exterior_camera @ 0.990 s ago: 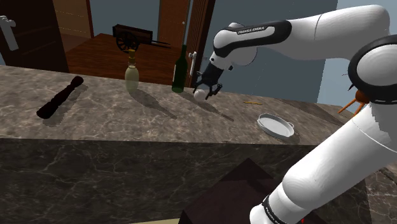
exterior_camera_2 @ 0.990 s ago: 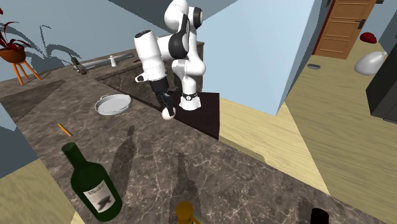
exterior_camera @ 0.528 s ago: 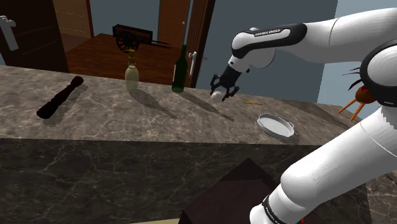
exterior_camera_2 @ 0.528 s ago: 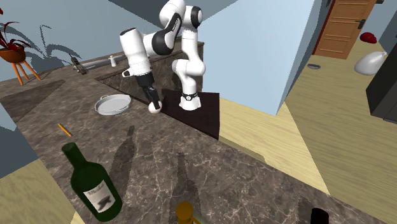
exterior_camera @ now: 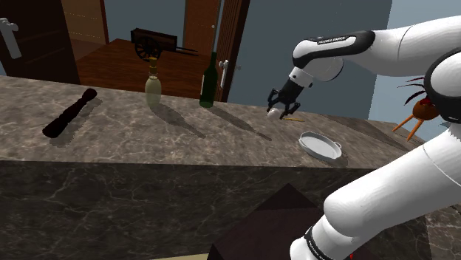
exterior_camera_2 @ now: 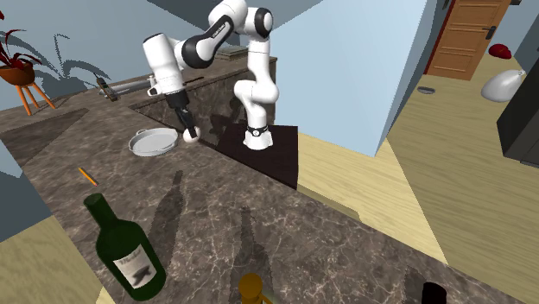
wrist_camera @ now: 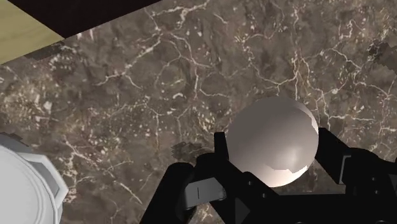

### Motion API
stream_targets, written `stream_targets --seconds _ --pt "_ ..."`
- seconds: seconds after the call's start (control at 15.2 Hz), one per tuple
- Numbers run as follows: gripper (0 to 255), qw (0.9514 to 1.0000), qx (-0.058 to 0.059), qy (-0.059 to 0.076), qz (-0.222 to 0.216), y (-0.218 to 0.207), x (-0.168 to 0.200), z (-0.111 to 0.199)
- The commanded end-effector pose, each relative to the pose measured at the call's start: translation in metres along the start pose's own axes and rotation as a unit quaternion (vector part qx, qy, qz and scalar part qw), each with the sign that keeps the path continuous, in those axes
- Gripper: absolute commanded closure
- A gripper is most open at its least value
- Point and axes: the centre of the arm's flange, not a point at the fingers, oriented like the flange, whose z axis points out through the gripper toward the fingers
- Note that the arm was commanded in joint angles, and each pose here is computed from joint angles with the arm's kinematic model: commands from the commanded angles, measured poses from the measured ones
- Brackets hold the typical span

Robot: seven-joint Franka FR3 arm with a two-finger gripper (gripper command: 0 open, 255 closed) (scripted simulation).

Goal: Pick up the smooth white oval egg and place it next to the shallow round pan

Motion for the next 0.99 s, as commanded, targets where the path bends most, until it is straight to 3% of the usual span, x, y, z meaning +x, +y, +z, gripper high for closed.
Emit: stream_targets --seconds 0.0,0.92 --pt "255 1.0 0.0 0.0 -0.001 0.022 0.009 -0.004" --pt "255 1.0 0.0 0.0 -0.001 0.19 0.067 -0.054"
